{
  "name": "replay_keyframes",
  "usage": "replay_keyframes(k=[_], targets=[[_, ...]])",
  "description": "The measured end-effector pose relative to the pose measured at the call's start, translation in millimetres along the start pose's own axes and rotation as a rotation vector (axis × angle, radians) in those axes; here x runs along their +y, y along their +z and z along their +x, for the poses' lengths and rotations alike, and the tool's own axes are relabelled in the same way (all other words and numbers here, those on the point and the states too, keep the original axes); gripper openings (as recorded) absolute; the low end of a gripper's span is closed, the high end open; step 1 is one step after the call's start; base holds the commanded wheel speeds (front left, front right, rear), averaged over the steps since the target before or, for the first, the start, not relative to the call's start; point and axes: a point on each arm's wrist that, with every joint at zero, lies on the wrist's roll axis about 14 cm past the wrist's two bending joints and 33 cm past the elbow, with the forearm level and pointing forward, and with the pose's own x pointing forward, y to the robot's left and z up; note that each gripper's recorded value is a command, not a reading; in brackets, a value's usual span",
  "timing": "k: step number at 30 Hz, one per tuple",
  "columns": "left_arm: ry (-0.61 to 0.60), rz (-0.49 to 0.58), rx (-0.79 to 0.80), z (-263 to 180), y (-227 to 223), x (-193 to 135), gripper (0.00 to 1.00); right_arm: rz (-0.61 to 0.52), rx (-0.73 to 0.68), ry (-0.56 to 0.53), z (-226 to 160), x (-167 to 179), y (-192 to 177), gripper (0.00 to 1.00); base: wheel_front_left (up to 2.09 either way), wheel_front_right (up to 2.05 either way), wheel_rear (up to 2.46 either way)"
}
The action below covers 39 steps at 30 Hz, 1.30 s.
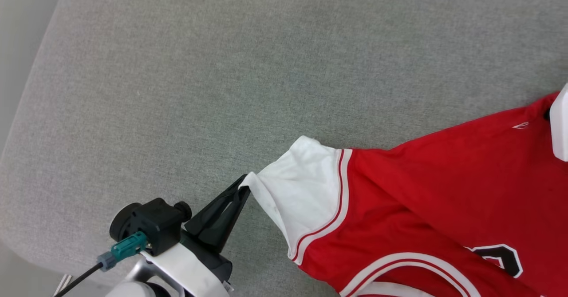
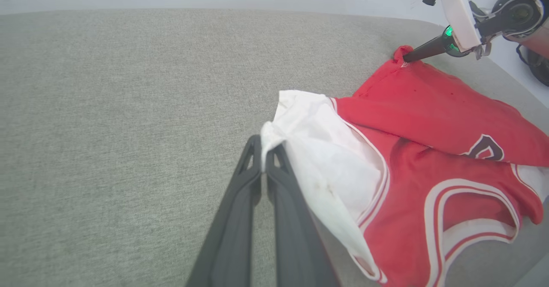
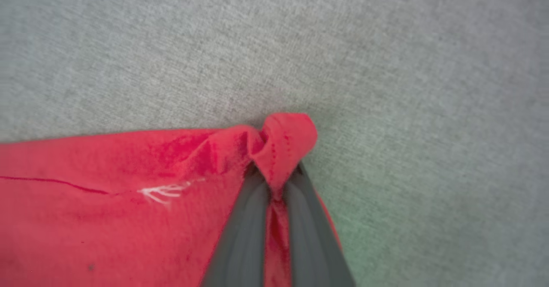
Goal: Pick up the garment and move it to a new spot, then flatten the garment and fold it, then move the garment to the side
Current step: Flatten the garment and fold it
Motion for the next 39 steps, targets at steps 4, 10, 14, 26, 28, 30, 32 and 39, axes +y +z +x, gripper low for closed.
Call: replay_keyframes(k=[4,10,14,26,28,30,32,39], targets=[[-0.004,0.031,-0.042,-5,15,0,0.0,0.029,-0.088,-0.011,-21,-4,12,0.0,0.0,0.0,0.0],[-0.018,0.1,-0.134,-14,50,-4,0.0,0.059,-0.294,-0.028,-81,-14,50,0.0,0.0,0.0,0.0],[-0.036,0.144,-0.215,-21,81,-9,0.0,0.059,-0.43,-0.041,-132,-18,70,0.0,0.0,0.0,0.0],[-0.141,0.309,-0.594,-37,214,-46,0.0,0.031,-0.866,-0.107,-300,-16,96,0.0,0.0,0.0,0.0],[-0.172,0.327,-0.667,-42,237,-57,0.0,0.025,-0.923,-0.122,-324,-14,95,0.0,0.0,0.0,0.0],[-0.198,0.334,-0.731,-46,256,-68,0.0,0.015,-0.979,-0.139,-346,-12,94,0.0,0.0,0.0,0.0],[-0.223,0.345,-0.791,-51,275,-77,0.0,0.007,-1.02,-0.154,-363,-9,90,0.0,0.0,0.0,0.0],[-0.262,0.368,-0.93,-56,319,-97,0.0,-0.007,-1.134,-0.206,-404,-3,79,0.0,0.0,0.0,0.0]])
